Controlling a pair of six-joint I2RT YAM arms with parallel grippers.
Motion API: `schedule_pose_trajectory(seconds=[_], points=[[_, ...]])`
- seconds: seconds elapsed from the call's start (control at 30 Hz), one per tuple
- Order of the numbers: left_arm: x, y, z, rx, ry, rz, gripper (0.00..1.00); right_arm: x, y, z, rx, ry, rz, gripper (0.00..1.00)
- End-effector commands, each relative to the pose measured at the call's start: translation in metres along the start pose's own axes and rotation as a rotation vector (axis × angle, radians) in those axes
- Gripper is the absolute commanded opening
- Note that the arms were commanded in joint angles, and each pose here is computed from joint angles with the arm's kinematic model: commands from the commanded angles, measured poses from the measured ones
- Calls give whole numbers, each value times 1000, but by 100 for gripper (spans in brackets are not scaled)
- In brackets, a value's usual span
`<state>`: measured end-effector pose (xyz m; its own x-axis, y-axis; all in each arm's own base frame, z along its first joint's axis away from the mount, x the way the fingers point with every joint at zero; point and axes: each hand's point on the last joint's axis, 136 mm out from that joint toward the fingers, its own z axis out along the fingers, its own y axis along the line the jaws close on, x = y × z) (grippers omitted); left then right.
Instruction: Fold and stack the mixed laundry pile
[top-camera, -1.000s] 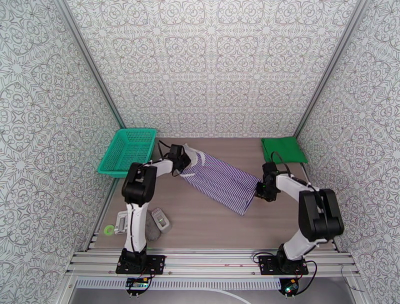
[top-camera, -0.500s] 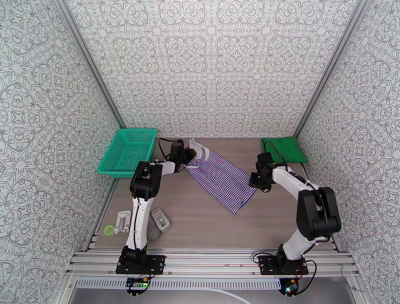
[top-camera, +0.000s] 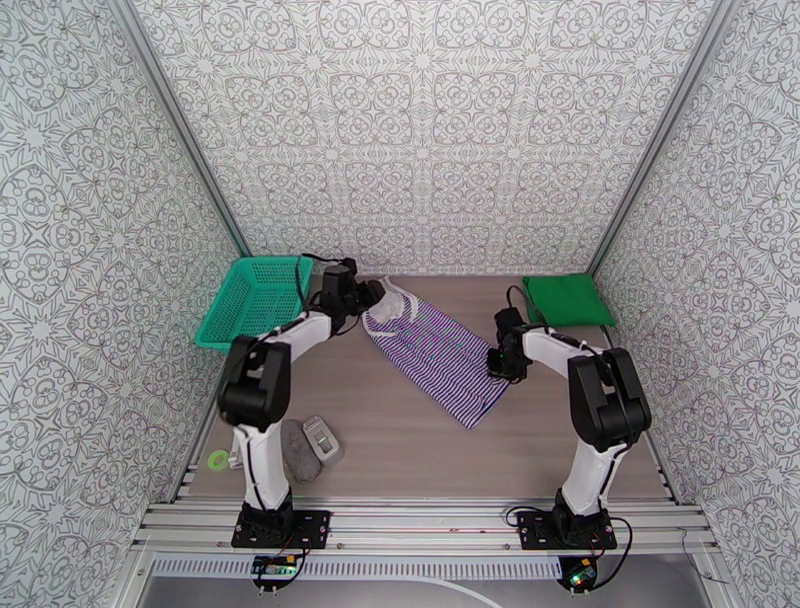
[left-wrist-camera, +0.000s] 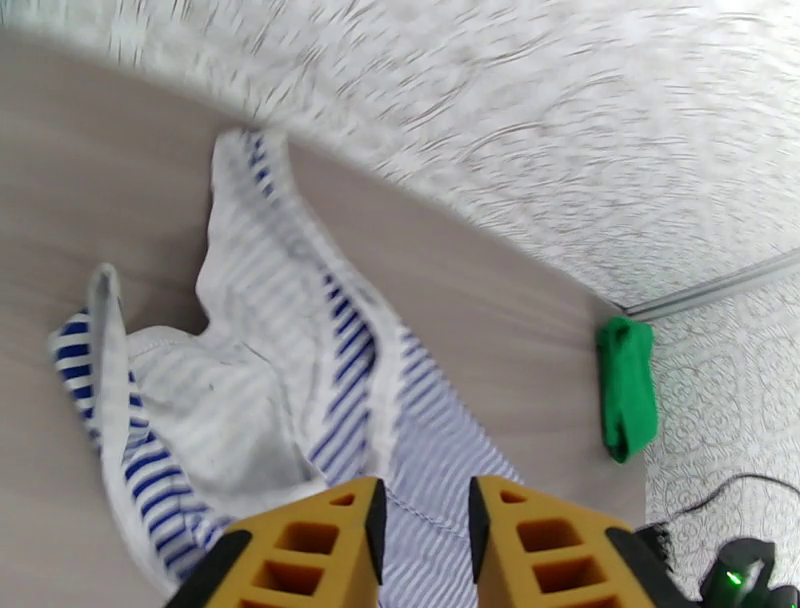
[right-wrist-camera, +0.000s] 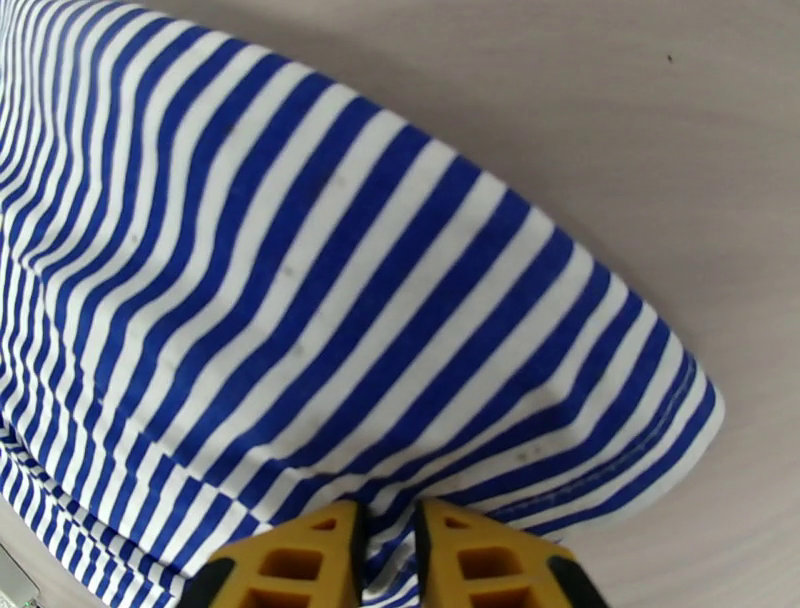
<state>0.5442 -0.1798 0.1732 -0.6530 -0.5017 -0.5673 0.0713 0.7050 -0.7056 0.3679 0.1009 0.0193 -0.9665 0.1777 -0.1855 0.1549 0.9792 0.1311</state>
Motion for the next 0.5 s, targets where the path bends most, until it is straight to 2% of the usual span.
schedule_pose_trajectory(seconds=[0.0,0.23,0.47], points=[[51,32,-15,-152,137,38,31,43,0,6,29,98,33,19],[93,65,-37,-269,226,24,32,108,21,1,-29,154,52,19],[108,85,-29,-305,265,7,32,177,47,4,-89,193,48,20]])
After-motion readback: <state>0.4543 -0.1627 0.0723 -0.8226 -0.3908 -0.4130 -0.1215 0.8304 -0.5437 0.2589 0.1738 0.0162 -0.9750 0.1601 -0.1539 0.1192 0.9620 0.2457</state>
